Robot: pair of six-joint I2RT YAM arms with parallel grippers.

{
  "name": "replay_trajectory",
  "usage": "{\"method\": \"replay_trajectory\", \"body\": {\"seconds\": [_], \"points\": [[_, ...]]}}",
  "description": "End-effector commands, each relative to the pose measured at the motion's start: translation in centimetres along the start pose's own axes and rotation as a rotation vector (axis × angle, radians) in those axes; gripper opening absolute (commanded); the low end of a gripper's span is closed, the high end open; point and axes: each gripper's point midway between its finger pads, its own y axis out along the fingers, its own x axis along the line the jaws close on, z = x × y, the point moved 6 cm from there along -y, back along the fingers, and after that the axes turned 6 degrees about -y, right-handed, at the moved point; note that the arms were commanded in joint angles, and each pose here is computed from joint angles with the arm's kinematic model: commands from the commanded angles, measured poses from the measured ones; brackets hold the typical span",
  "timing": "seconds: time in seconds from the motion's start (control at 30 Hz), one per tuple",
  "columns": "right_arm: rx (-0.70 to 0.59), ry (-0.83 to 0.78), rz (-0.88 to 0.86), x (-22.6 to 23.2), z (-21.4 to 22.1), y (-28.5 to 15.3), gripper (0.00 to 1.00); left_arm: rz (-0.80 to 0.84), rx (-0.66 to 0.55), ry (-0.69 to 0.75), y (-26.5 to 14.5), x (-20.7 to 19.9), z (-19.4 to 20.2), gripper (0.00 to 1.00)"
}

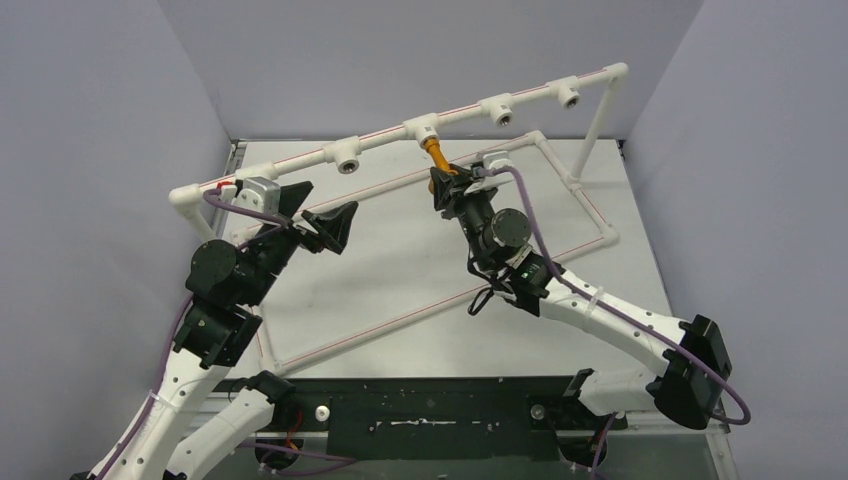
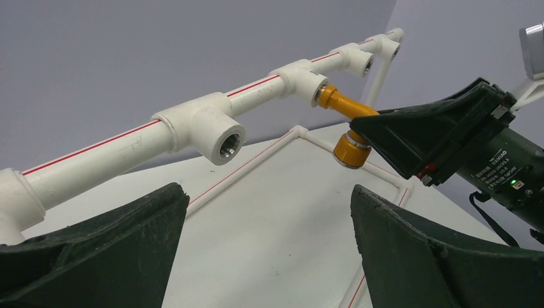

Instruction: Install the water faucets

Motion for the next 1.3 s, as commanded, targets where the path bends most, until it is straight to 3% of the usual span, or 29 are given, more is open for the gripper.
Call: {"method": "replay_trajectory", "body": {"seconds": [0.0,0.33,0.53,0.63,0.8,0.87,1.1,1.27], "points": [[-0.152,0.551,0.013,-0.8,-4.1,0.0,0.0,0.025,-0.066,0.0,-0.2,-0.8,-2.3,0.97],[-0.132,1.138,-0.002,-0.2,-4.8,-0.1,0.0,0.025,-0.065,0.0,-0.2,-0.8,-2.2,0.97],[-0.102,1.353,-0.063,0.7,-4.4,-0.3,0.0,0.025,-0.059,0.0,0.0,-0.8,-2.1,0.97],[-0.074,1.323,-0.081,1.1,-4.5,-0.4,0.0,0.022,-0.051,-0.002,0.2,-0.7,-1.8,0.97],[0.007,1.184,-0.077,1.0,-3.6,-0.6,0.54,0.02,-0.049,-0.002,0.2,-0.7,-1.8,0.97],[0.022,1.151,-0.086,0.7,-3.0,-1.0,0.67,0.02,-0.048,-0.002,0.3,-0.7,-1.7,0.97],[0.054,1.005,-0.062,-1.2,-1.9,-2.7,0.85,0.023,-0.042,-0.005,0.4,-0.7,-1.6,0.97],[0.024,0.806,-0.062,-2.8,-3.4,-3.4,0.85,0.025,-0.043,-0.003,0.4,-0.7,-1.7,0.97]]}}
